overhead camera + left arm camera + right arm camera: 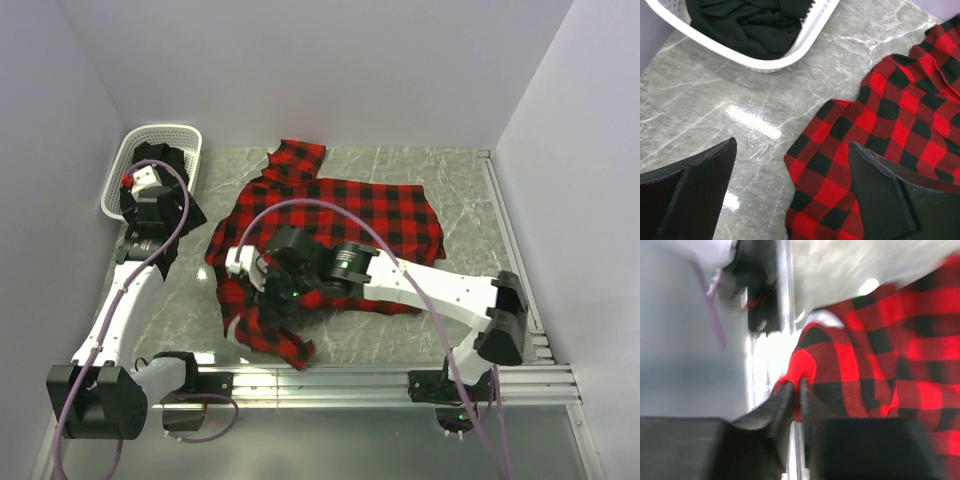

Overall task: Fold and stack the long sleeve shirts
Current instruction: Flatten the shirt out

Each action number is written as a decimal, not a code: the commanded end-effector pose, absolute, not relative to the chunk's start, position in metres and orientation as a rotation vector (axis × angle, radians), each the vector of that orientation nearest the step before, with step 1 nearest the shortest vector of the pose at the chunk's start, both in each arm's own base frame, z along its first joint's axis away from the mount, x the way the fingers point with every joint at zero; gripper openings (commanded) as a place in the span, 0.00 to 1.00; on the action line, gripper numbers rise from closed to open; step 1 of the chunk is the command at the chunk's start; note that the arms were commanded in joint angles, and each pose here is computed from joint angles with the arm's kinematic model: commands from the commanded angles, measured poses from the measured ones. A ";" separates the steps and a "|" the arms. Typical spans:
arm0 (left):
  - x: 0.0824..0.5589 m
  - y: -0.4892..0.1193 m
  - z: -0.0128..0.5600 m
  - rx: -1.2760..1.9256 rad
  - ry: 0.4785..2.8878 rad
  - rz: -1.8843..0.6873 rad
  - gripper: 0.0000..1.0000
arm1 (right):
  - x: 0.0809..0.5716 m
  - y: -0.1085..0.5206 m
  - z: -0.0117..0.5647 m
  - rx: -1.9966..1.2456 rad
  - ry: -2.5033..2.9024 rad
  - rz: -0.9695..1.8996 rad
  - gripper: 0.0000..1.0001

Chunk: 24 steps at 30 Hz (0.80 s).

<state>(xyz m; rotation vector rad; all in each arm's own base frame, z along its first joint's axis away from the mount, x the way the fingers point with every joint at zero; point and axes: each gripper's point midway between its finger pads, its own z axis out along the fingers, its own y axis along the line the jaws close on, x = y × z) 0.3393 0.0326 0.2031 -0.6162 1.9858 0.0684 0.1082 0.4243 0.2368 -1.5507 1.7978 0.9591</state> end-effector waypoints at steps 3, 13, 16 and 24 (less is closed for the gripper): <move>0.347 0.020 0.206 -0.564 1.978 -0.015 0.99 | 0.061 0.397 0.203 -1.834 1.914 1.106 0.50; 0.353 -0.038 0.182 -0.415 2.142 -0.271 0.99 | 0.212 0.323 0.190 -1.007 2.254 0.592 0.81; 0.359 -0.051 0.171 -0.410 2.196 -0.293 0.99 | 0.270 0.264 0.170 -0.574 2.385 0.414 0.84; 0.396 -0.094 0.137 -0.394 2.282 -0.383 0.98 | 0.291 0.185 0.103 -0.071 2.569 0.282 0.80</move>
